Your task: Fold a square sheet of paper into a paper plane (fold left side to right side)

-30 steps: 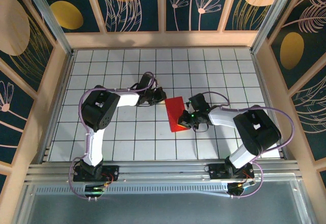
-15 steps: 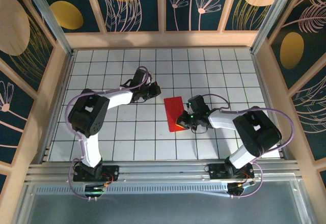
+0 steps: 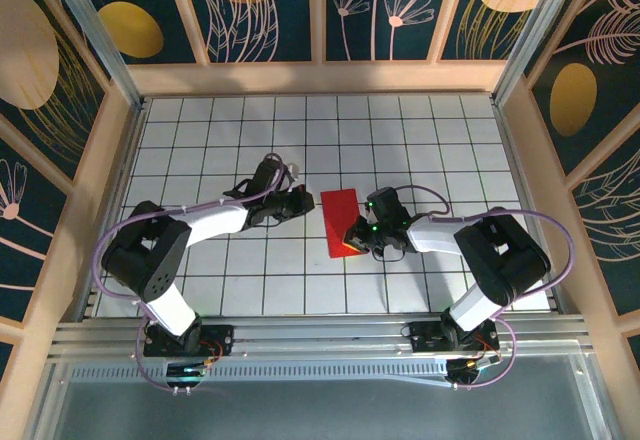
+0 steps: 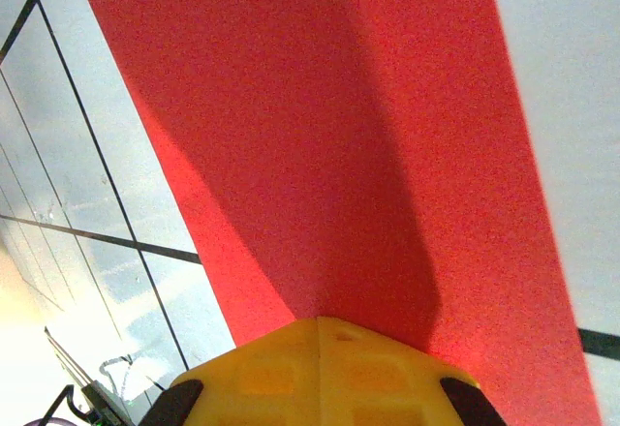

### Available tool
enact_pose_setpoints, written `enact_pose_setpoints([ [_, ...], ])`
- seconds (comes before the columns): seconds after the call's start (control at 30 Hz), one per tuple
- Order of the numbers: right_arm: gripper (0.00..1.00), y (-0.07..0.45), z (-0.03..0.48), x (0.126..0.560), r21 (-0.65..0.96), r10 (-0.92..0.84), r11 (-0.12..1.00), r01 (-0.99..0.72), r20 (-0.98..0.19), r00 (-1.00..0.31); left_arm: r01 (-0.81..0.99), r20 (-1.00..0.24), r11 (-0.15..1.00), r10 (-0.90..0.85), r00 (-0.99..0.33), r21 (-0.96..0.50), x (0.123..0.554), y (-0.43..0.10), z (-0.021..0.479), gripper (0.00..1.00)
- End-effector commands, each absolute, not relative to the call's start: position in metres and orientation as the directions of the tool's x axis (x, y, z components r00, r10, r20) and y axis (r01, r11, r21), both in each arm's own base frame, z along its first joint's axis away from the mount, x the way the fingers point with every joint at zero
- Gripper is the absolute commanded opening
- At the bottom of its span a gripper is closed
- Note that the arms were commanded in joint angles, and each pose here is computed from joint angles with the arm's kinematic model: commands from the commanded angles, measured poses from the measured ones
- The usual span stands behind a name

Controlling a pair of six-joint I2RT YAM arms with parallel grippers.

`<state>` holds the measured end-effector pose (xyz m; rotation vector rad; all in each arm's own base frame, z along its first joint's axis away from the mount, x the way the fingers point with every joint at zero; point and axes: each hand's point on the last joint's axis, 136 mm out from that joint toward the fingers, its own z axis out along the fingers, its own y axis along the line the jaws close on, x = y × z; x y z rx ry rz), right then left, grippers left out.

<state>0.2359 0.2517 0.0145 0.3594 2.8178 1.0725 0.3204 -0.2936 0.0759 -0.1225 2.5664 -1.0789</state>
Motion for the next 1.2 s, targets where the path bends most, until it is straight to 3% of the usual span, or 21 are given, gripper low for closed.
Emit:
enact_pose_setpoints([
  [0.0,0.0,0.232,-0.016,0.221,0.554,0.294,0.792,0.258,0.024,-0.956,0.07,-0.264,0.652,-0.204,-0.943,-0.755,0.315,-0.316,0.082,0.0],
  [0.4,0.0,0.231,-0.017,0.218,0.546,0.27,0.803,0.239,0.024,-0.963,0.063,-0.231,0.669,-0.165,-0.959,-0.741,0.329,-0.346,0.051,0.0],
  [0.67,0.0,0.238,-0.007,0.221,0.576,0.254,0.789,0.213,0.01,-0.967,-0.009,-0.194,0.744,-0.186,-0.963,-0.668,0.328,-0.332,0.014,0.0],
  [0.97,0.2,0.259,0.044,0.244,0.667,0.231,0.734,0.126,-0.071,-0.97,-0.022,-0.172,0.805,-0.153,-0.973,-0.593,0.314,-0.314,-0.011,0.0],
  [1.17,0.38,0.226,0.069,0.252,0.65,0.24,0.753,0.1,-0.13,-0.962,-0.011,-0.164,0.82,-0.127,-0.978,-0.573,0.304,-0.307,-0.019,0.0],
])
